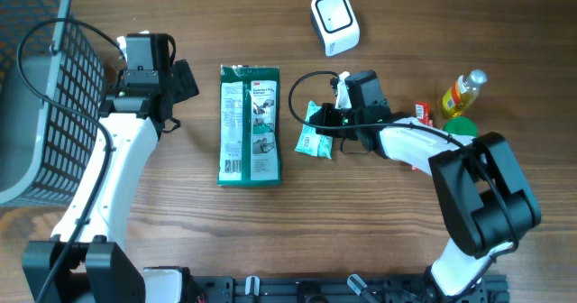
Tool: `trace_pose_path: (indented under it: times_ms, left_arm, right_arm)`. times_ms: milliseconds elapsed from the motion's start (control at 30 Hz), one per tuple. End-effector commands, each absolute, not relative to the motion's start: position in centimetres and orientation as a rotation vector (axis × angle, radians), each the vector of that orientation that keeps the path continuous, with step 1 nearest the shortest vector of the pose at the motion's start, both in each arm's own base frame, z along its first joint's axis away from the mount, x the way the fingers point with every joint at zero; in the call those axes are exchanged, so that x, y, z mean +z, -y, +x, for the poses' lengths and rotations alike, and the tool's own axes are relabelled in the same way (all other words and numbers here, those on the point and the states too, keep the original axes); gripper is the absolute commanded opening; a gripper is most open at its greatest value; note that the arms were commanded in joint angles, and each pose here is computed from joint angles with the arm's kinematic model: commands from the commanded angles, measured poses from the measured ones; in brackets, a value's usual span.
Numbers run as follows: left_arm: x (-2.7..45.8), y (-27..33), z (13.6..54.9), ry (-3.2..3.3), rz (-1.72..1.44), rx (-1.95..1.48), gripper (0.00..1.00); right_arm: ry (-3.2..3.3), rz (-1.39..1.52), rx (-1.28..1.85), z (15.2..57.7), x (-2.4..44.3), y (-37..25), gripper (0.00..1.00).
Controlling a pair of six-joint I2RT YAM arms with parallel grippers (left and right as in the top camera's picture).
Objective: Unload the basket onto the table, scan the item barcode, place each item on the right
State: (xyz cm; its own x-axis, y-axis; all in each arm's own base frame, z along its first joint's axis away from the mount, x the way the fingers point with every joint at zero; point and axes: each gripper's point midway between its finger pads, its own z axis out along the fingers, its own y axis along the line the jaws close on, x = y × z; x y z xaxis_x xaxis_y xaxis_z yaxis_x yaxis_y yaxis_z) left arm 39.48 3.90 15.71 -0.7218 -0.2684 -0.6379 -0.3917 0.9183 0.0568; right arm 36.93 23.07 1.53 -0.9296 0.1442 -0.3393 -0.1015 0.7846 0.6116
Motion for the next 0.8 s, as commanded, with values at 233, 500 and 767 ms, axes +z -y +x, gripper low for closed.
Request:
trace_pose_path:
  times_ms: [233, 500, 767]
  left_arm:
    - [16.2, -4.2, 39.7, -2.402, -0.468, 0.259, 1.0]
    - [16.2, -4.2, 39.7, -2.402, -0.468, 0.259, 1.0]
    - [16.2, -4.2, 39.7, -2.402, -0.468, 0.259, 1.0]
  right_arm:
    - [-2.362, 0.011, 0.813, 38.4, 11.3, -21.1, 0.1]
    - [-2.657, 0.553, 0.455, 34.2, 4.7, -15.0, 0.05]
    - [-2.781, 0.606, 0.453, 30.9, 2.8, -15.8, 0.09]
